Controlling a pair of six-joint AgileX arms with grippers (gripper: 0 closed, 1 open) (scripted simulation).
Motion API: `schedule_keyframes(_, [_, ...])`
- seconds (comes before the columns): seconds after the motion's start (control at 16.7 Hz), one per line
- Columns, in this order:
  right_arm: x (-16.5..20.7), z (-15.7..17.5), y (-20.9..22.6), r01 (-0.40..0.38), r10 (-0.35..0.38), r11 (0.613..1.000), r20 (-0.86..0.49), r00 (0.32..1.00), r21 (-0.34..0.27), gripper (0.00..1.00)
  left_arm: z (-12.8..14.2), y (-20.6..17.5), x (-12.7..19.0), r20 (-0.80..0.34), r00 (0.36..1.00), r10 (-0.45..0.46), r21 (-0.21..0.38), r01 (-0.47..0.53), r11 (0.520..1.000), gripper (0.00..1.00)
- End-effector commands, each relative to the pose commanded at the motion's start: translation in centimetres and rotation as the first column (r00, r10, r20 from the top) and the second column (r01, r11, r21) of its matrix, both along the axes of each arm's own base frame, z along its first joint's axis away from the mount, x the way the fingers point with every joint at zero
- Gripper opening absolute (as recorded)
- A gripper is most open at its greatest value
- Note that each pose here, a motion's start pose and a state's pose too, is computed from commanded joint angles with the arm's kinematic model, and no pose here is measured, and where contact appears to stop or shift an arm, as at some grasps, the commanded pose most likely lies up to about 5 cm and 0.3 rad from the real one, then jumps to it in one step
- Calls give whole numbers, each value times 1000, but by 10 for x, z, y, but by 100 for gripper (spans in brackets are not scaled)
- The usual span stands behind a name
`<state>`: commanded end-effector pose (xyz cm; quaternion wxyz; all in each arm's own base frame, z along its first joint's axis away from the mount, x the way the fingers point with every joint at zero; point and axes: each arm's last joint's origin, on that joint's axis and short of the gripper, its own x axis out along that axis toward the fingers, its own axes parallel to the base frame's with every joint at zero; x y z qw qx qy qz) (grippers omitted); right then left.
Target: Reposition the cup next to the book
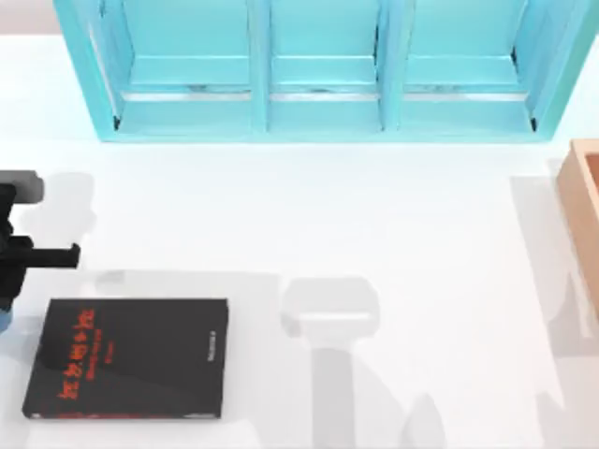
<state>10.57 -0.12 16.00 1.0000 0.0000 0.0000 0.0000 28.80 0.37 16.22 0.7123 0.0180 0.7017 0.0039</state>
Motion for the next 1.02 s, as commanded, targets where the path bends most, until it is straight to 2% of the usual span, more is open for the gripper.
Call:
schedule_keyframes(0.66, [0,0,0,0,0,1000,0,1000,0,100,0,0,0,0,1000,0,0,0,1000,98])
schedule_keyframes(1.02, [0,0,0,0,0,1000,0,1000,0,100,0,0,0,0,1000,0,0,0,1000,100])
